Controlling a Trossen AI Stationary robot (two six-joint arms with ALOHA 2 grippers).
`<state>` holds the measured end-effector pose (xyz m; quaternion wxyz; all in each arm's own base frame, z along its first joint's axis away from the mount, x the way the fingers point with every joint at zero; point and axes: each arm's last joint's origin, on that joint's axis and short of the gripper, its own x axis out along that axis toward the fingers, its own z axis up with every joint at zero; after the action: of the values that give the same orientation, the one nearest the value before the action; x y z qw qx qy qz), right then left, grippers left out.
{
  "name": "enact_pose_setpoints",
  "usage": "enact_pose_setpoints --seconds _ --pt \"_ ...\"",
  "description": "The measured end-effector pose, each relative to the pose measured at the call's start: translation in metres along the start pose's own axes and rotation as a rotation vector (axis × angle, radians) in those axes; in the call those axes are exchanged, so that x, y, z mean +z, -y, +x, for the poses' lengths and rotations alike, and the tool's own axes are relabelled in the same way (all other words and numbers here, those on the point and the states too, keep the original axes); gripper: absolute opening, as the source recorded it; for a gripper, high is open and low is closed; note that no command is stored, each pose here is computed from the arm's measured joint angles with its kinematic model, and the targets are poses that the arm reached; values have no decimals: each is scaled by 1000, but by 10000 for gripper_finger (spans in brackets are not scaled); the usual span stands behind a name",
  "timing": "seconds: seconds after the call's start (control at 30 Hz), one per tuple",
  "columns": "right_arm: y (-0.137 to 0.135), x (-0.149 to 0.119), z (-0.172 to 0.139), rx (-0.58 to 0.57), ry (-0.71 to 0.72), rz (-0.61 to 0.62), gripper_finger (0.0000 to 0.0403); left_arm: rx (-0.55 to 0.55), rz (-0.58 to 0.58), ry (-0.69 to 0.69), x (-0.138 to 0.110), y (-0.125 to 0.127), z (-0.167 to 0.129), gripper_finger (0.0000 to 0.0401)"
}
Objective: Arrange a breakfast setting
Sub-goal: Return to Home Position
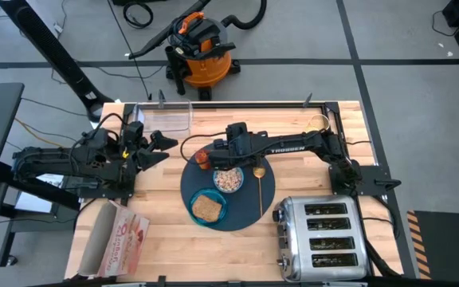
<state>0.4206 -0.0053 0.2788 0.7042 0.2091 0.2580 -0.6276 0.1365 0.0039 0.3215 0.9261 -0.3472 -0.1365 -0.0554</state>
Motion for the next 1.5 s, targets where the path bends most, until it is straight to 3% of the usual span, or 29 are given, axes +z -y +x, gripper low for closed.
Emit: enact_pose_setpoints --seconds 0.53,0.9,1.13,1.33,1.43,1.5 --pt "-1 4 7 12 -49 -33 153 -2 2 2 0 0 0 396" --pt "-6 8 9 47 -43 -8 211 33 36 19 0 -1 1 396" --pt "21 34 -17 59 -59 16 214 300 44 -100 -15 -14 26 396" --pt "70 73 -53 72 4 -14 213 800 276 -252 -1 -15 59 396" --pt "92 88 -69 104 15 -27 213 998 357 -189 8 -18 72 396" --pt "107 99 -79 129 39 -29 213 1132 337 -101 9 -26 75 396"
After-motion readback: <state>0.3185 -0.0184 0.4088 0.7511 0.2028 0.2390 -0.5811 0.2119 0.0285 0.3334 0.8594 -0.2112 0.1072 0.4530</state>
